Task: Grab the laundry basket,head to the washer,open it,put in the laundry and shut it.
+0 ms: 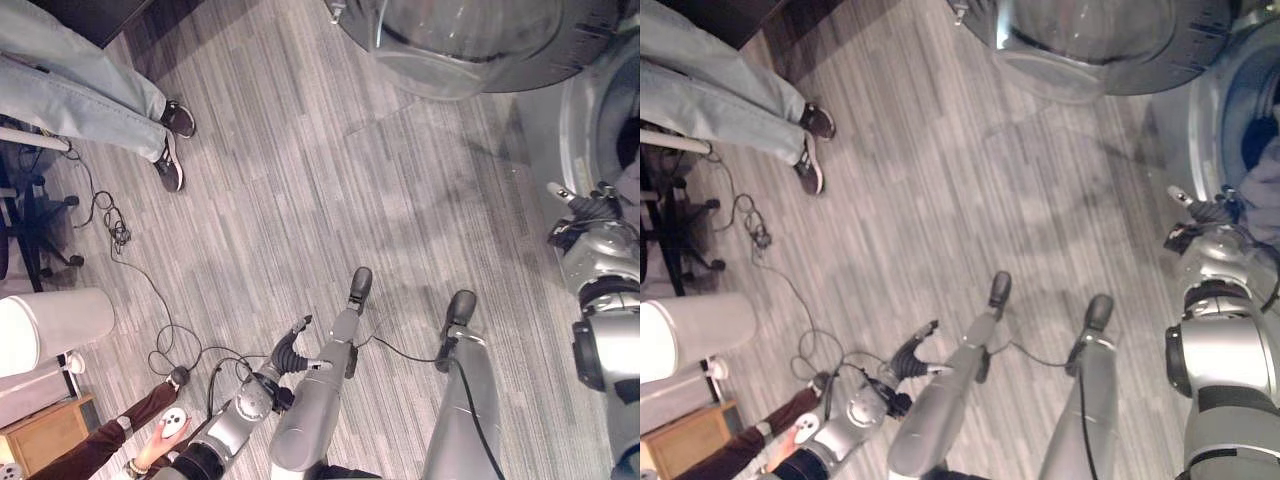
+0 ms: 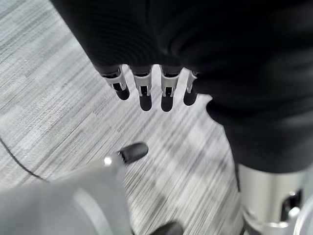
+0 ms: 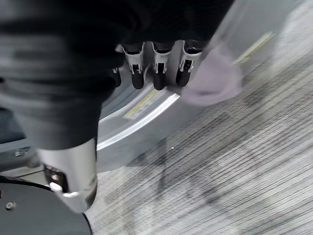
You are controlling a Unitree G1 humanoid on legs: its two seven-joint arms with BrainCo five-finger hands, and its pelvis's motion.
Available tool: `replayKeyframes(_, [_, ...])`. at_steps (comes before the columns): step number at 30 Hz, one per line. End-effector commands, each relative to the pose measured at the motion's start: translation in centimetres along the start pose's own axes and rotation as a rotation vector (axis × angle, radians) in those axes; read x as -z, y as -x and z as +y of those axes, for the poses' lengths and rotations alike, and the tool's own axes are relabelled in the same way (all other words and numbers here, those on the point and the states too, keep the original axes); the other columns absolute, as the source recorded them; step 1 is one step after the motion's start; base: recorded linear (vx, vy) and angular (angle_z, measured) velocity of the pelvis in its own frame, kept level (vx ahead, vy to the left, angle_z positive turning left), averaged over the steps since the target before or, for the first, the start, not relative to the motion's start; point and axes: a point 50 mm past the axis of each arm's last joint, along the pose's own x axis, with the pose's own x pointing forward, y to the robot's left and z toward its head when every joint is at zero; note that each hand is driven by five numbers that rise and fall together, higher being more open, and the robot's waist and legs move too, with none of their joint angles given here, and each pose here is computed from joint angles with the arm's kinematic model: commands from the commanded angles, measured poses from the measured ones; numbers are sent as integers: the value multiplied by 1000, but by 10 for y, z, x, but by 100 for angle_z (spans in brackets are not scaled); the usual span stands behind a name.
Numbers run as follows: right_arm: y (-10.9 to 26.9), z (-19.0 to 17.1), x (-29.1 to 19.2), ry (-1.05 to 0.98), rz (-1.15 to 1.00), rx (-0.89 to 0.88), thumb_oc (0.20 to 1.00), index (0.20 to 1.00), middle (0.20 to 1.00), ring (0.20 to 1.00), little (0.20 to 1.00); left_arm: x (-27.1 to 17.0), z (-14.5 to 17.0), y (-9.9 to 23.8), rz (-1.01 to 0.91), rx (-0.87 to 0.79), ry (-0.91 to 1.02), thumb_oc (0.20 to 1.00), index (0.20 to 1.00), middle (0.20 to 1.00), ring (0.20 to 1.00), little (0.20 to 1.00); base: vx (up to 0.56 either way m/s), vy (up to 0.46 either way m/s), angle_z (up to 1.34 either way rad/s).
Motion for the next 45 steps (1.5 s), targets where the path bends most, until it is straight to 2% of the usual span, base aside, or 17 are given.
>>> replayKeyframes(1, [-3,-33,-25,-13,-57,113,1000,1000,1000,1000,1000,-20,9,-9,-91,-18,22,1000,1000,1000,1000,1000,43,-57,11])
replayKeyframes(4, [-4,-46,-29,-9,-60,154,1000,1000,1000,1000,1000,-31,10,-11,-128,-16,58,1000,1000,1000,1000,1000,32,-46,18])
replayKeyframes(17, [4,-72,37,-247,214,215,1000,1000,1000,1000,1000,-24,1,-12,-78,52,58,1000,1000,1000,1000,1000,16,-26,3])
replayKeyframes(21, [5,-76,41,-256,224,228,1000,1000,1000,1000,1000,-23,1,-11,-76,58,63,1000,1000,1000,1000,1000,12,-11,-5])
replayKeyframes(30, [-1,-86,-19,-214,51,245,1000,1000,1000,1000,1000,-24,6,-9,-86,32,98,1000,1000,1000,1000,1000,3,-4,-1])
replayKeyframes(35, [-2,-79,-50,-211,-38,227,1000,1000,1000,1000,1000,-27,10,-10,-98,16,116,1000,1000,1000,1000,1000,21,-19,-8])
replayKeyframes(41, [1,-74,-94,-360,-159,215,1000,1000,1000,1000,1000,-34,13,-12,-121,1,147,1000,1000,1000,1000,1000,33,-26,-4])
replayKeyframes(42, [2,-71,-104,-403,-184,206,464,464,464,464,464,-36,13,-13,-128,2,148,1000,1000,1000,1000,1000,33,-27,-3])
replayKeyframes(43, [3,-69,-108,-421,-195,204,200,200,200,200,200,-37,14,-14,-131,-1,150,1000,1000,1000,1000,1000,44,-21,-2])
replayKeyframes(45, [4,-64,-118,-472,-231,190,200,200,200,200,200,-38,15,-15,-132,-10,154,1000,1000,1000,1000,1000,15,-6,0])
